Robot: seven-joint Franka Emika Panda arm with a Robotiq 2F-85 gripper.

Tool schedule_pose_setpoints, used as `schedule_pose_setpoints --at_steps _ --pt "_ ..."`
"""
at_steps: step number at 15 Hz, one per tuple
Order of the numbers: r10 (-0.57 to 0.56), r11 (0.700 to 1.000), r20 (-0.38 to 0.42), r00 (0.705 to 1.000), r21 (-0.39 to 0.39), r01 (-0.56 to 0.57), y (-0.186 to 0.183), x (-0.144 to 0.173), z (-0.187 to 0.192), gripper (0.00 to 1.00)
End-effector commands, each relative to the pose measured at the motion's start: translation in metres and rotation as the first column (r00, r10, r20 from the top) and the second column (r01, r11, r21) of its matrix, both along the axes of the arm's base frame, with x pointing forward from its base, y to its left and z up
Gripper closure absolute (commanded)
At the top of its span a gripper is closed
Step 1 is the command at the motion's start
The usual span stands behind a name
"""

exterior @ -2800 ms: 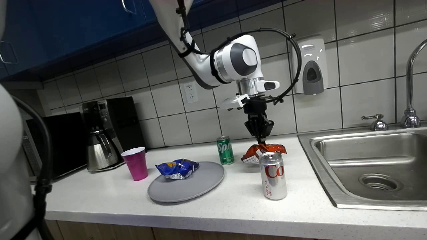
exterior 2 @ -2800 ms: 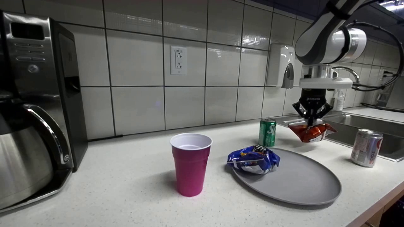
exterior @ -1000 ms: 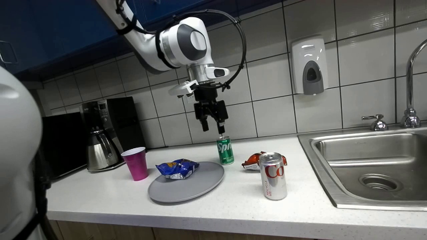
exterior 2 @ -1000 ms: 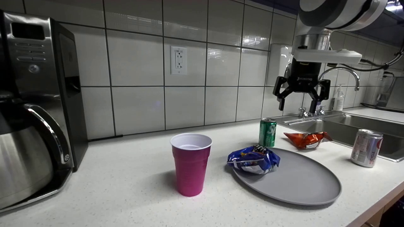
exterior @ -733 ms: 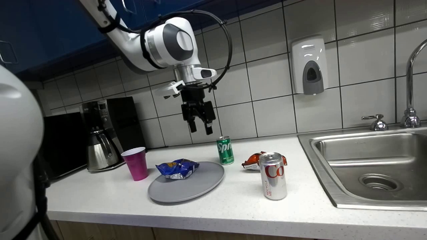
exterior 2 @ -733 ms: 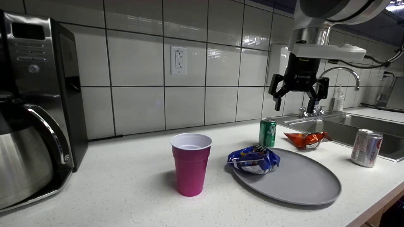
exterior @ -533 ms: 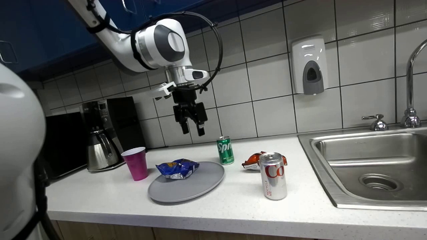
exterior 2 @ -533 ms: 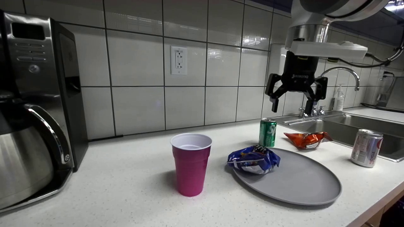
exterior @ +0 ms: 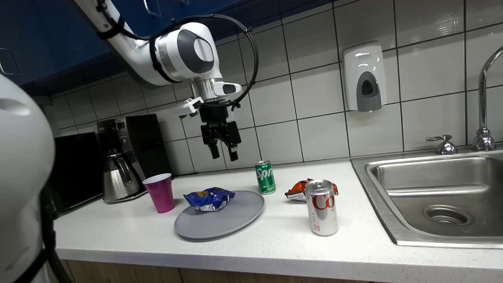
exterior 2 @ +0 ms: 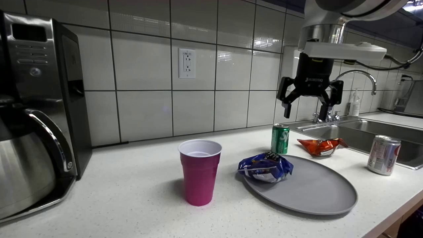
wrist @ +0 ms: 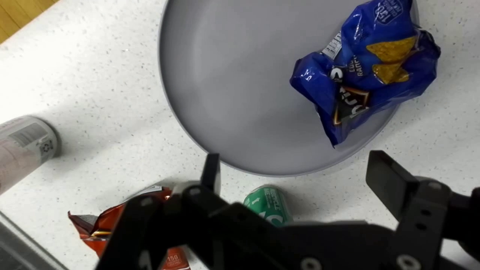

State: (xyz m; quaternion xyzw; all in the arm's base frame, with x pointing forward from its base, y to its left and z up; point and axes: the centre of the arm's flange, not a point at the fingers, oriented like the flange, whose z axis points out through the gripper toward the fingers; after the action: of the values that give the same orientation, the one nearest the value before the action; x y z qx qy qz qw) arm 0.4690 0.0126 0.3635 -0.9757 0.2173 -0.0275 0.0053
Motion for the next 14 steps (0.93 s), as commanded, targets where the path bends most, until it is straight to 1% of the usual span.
schedule_pose_setpoints --at_steps 1,3,7,11,14 --pt "0.0 1.0 0.0 1.0 0.0 0.0 0.0 0.0 0.0 0.0" --pt "0.004 1.0 0.002 1.0 -0.004 -0.004 0.002 0.0 -0.001 0.0" --pt "-0.1 0.994 0.03 0.994 -0.028 0.101 0.021 0.0 0.0 0.0" --pt "-0.206 0.977 0.059 0.977 -0.039 0.209 0.045 0.002 -0.002 0.0" --pt "-0.291 0.955 0.069 0.954 -0.047 0.294 0.061 0.004 -0.01 0.0"
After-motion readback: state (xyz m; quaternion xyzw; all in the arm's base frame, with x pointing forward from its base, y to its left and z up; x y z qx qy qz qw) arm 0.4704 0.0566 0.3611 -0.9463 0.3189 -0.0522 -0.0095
